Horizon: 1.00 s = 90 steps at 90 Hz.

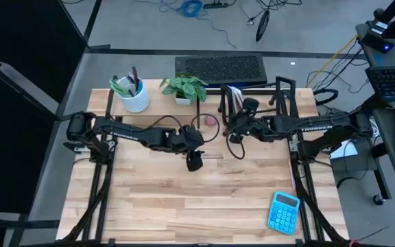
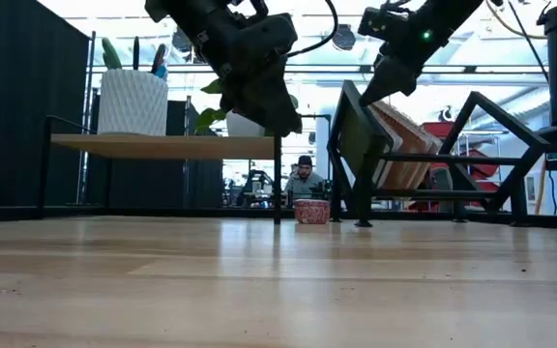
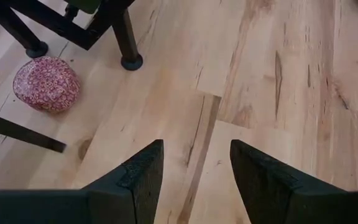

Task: Stock shelves
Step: Adjust the black bookshelf

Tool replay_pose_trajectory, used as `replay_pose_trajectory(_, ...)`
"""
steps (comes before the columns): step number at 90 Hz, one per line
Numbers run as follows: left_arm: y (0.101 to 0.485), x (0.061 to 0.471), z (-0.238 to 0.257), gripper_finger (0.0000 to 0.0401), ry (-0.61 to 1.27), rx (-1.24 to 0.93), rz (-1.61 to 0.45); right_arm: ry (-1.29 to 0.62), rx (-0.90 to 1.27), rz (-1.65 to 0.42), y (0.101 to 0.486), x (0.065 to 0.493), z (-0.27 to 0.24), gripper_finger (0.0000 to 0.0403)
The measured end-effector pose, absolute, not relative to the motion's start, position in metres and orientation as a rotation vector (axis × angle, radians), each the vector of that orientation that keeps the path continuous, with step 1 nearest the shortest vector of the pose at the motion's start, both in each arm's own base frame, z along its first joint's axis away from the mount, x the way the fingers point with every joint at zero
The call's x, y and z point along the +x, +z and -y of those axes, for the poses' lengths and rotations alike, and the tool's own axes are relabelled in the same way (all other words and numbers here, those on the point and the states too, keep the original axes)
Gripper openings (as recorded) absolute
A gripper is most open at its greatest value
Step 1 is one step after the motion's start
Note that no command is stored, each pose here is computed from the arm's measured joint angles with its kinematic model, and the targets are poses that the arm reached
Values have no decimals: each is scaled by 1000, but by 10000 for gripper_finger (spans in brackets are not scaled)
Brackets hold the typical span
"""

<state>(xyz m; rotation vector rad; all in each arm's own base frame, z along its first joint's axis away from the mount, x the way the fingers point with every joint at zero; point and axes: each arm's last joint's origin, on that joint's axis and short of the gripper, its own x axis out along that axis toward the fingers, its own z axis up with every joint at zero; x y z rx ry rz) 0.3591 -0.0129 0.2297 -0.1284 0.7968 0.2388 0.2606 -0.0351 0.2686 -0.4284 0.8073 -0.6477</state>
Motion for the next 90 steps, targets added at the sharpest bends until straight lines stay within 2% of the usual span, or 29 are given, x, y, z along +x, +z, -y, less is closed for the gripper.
replay_pose_trajectory(90, 230, 359, 13, 173, 239, -129, -796, -806, -387, -808, 273, 254, 79, 0)
